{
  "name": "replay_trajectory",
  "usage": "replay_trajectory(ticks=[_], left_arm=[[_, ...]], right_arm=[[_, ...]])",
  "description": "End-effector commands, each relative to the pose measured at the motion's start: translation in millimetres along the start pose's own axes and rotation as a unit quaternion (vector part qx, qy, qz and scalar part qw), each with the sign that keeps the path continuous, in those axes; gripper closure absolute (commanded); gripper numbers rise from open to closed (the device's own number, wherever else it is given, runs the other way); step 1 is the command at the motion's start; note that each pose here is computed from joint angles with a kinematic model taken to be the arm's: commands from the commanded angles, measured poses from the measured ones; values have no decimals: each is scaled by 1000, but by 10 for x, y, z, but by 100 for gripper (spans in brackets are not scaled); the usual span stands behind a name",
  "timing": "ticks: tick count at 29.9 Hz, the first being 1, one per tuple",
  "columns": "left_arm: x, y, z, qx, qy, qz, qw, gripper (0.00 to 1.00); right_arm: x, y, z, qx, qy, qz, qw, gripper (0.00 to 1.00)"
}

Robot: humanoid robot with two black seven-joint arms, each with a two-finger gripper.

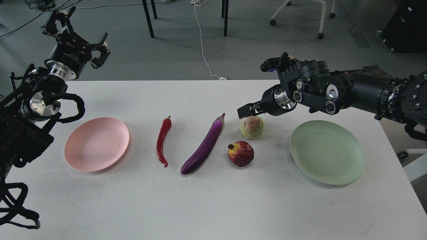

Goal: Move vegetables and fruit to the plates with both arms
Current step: 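Lower the right gripper and grasp the pale peach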

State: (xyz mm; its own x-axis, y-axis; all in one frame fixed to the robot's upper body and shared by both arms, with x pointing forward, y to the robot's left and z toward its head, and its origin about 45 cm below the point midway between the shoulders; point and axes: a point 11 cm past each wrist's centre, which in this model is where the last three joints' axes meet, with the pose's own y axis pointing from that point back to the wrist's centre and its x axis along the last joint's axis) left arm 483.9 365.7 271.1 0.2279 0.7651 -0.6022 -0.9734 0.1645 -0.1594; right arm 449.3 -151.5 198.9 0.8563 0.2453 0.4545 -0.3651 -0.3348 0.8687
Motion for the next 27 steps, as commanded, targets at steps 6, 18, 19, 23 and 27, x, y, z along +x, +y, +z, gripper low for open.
replay_trajectory(ticks=[6, 18, 19, 23, 27], left_arm=[[25, 17, 14, 0, -2, 3, 1000, 2], [87, 47, 47, -1, -8, 10, 1000, 2], [87, 47, 47, -1, -8, 10, 1000, 2], [87, 47, 47, -1, -8, 10, 1000, 2], [80, 44, 33, 0, -6, 9, 1000, 2]], right_arm=[[-58, -125, -85, 1, 6, -6, 1000, 6], [-274, -266, 139, -33, 10, -27, 999, 10], [-276, -266, 142, -33, 11, -27, 999, 14], [-289, -270, 147, -35, 12, -29, 999, 37], [-221, -230, 96, -31, 16, -24, 999, 48]])
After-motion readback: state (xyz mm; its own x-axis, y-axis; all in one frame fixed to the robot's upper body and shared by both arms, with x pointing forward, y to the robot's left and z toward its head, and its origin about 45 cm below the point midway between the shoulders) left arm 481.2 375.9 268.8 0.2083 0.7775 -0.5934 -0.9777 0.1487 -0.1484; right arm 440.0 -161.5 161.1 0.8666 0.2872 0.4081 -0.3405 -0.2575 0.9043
